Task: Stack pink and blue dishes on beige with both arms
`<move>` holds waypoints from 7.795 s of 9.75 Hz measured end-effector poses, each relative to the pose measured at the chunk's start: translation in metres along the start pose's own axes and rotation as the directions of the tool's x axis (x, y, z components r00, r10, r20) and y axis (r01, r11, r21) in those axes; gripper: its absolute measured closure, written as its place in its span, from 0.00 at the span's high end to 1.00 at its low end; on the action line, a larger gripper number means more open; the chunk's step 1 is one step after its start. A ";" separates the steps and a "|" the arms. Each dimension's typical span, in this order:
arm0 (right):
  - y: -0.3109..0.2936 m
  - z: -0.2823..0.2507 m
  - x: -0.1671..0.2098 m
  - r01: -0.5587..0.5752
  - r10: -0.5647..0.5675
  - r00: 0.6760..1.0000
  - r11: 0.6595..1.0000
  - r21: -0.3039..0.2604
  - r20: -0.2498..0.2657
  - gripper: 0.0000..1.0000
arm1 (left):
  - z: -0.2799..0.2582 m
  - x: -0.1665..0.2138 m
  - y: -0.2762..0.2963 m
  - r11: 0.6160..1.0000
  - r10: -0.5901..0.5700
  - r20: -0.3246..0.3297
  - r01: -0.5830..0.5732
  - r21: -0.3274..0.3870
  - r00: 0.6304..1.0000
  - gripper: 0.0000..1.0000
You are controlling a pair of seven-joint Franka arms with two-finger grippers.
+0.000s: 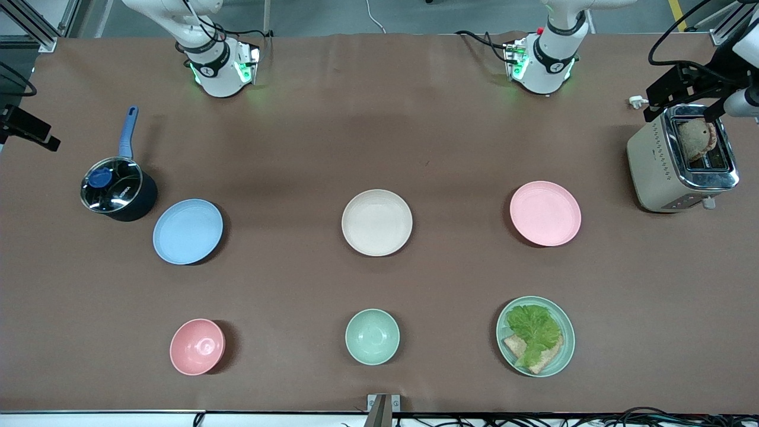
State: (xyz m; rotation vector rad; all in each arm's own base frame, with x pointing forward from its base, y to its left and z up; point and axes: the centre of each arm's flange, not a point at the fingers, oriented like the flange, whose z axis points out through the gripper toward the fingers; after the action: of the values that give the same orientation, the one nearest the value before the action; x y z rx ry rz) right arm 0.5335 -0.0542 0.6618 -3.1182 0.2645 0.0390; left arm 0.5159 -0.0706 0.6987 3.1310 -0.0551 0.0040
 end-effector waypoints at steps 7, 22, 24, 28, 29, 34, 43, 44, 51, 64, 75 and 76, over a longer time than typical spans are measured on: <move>0.001 0.004 0.003 0.048 -0.048 0.999 0.999 0.000 0.006 1.00 | 0.052 0.034 -0.038 0.995 -0.056 0.010 0.057 -0.084 0.998 0.99; 0.115 0.464 0.071 0.234 -0.246 0.969 0.919 0.318 -0.002 0.98 | 0.511 0.044 -0.114 0.897 0.391 0.139 -0.343 -0.281 0.910 0.75; 0.112 0.475 0.063 0.233 -0.246 0.969 0.921 0.312 0.004 0.89 | 0.515 0.047 -0.115 0.900 0.388 0.123 -0.347 -0.263 0.913 0.44; 0.109 0.486 0.052 0.213 -0.233 0.972 0.916 0.339 0.018 0.30 | 0.482 0.059 -0.113 0.900 0.385 0.077 -0.355 -0.254 0.920 0.06; 0.109 0.487 0.052 0.214 -0.234 0.972 0.916 0.339 0.018 0.23 | 0.453 0.062 -0.109 0.901 0.374 0.060 -0.348 -0.258 0.925 0.06; 0.104 0.400 0.093 0.169 -0.220 0.970 0.915 0.366 0.101 0.07 | 0.364 0.048 0.099 0.934 0.221 0.060 -0.194 -0.299 0.973 0.06; -0.135 0.245 0.108 -0.075 0.007 0.957 0.971 0.226 0.289 0.07 | 0.478 0.011 0.321 0.953 -0.117 0.121 0.146 -0.266 0.986 0.07; -0.151 0.246 0.104 -0.073 0.002 0.956 0.970 0.230 0.292 0.07 | 0.481 0.009 0.327 0.949 -0.132 0.127 0.163 -0.270 0.983 0.09; -0.326 0.297 -0.001 -0.056 -0.029 0.956 0.958 0.280 0.292 0.07 | 0.363 0.051 0.237 0.997 -0.042 -0.054 0.038 -0.064 0.998 1.00; -0.414 0.438 -0.092 -0.093 0.054 0.991 0.932 0.350 0.119 0.07 | 0.033 0.004 -0.066 0.989 0.132 -0.106 -0.124 0.080 0.986 1.00; -0.389 0.378 -0.061 -0.083 0.044 0.990 0.950 0.300 0.133 0.78 | 0.001 0.009 -0.056 1.000 -0.008 -0.033 0.007 -0.005 0.999 1.00; -0.378 0.337 -0.051 -0.060 0.032 0.994 0.959 0.277 0.105 0.92 | 0.002 0.009 -0.048 1.000 0.005 -0.030 -0.005 -0.005 1.000 1.00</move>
State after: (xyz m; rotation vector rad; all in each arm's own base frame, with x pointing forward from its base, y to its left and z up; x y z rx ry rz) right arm 0.5388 0.3321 0.3300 -2.8182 0.3108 0.1444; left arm 0.5263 -0.0231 0.6964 3.1253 -0.0625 0.0511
